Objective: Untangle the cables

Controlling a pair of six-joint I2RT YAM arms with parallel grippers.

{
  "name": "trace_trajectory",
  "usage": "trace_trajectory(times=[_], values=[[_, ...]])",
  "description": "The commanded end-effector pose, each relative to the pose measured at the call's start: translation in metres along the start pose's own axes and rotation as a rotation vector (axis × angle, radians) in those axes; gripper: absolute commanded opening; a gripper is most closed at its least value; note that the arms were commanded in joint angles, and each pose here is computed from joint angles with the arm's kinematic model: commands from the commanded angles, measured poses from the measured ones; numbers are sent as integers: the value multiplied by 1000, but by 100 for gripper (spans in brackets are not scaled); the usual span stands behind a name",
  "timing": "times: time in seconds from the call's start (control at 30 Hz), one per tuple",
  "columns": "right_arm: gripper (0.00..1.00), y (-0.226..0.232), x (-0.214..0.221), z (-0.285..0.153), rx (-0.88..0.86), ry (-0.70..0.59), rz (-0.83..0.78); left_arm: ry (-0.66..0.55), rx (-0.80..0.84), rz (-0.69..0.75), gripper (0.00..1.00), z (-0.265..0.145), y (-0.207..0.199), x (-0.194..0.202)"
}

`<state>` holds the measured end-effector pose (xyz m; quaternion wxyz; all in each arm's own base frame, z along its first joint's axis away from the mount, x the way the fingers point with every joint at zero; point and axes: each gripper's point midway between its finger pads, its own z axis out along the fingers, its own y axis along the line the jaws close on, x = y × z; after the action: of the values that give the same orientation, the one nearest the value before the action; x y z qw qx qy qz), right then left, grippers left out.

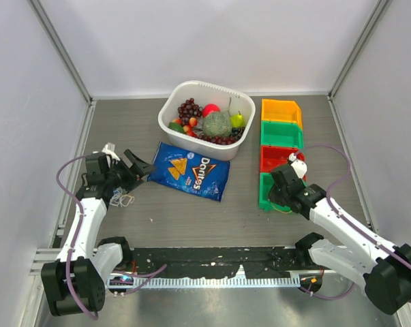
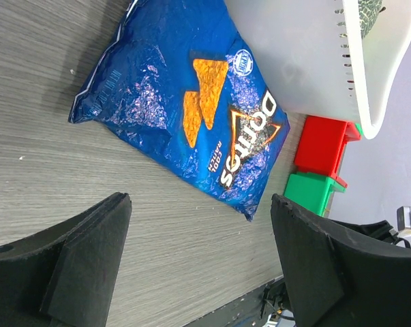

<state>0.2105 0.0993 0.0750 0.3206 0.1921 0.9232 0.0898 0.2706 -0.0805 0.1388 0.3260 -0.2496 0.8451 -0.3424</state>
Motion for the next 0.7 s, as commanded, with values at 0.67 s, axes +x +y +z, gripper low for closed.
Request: trace_trajectory(times=[0.67], values=[[13, 27, -47, 45, -17, -25, -219, -83, -60, -12, 93, -33, -14, -12]])
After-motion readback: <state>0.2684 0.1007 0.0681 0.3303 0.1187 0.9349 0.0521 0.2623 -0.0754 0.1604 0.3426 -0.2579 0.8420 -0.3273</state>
